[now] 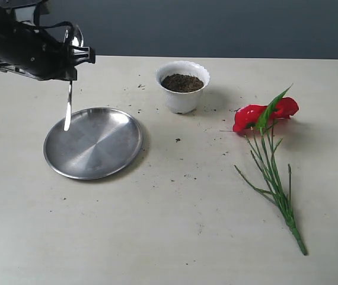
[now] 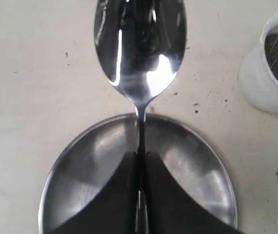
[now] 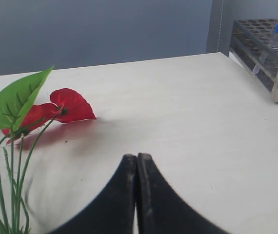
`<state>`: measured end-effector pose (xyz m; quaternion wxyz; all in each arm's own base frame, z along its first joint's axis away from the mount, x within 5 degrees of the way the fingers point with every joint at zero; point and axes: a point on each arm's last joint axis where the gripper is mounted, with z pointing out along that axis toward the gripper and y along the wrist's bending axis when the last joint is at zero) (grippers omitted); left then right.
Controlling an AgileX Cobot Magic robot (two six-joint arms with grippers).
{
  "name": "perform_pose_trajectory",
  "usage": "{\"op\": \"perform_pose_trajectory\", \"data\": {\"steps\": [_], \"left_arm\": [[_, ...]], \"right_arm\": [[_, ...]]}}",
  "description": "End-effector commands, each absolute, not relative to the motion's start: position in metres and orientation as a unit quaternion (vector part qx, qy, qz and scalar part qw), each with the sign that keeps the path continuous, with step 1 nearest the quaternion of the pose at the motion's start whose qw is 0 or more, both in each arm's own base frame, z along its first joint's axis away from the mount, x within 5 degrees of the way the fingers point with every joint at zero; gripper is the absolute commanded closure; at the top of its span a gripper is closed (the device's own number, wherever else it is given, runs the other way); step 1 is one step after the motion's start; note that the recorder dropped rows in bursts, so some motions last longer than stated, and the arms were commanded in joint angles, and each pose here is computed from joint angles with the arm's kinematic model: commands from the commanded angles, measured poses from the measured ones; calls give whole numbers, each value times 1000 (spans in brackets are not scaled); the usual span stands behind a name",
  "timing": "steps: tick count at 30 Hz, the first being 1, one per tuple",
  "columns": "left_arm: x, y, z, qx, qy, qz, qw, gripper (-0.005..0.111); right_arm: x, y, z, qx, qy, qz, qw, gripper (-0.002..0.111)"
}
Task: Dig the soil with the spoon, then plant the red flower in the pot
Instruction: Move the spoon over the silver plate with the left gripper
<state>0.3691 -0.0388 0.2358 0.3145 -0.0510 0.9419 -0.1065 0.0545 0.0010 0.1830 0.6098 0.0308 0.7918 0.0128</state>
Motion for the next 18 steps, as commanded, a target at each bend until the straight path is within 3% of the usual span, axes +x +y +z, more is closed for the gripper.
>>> {"op": "perform_pose_trajectory", "data": {"steps": [1, 11, 18], "left_arm": [[368, -38, 243, -45, 956, -95, 275, 106], [365, -44, 269, -43, 970, -116, 207, 106], [358, -58, 269, -43, 979, -104, 171, 106]], "right_arm": [[54, 1, 183, 33, 790, 11, 612, 109], [54, 1, 183, 33, 790, 11, 612, 109], [54, 1, 183, 33, 790, 11, 612, 109]]}}
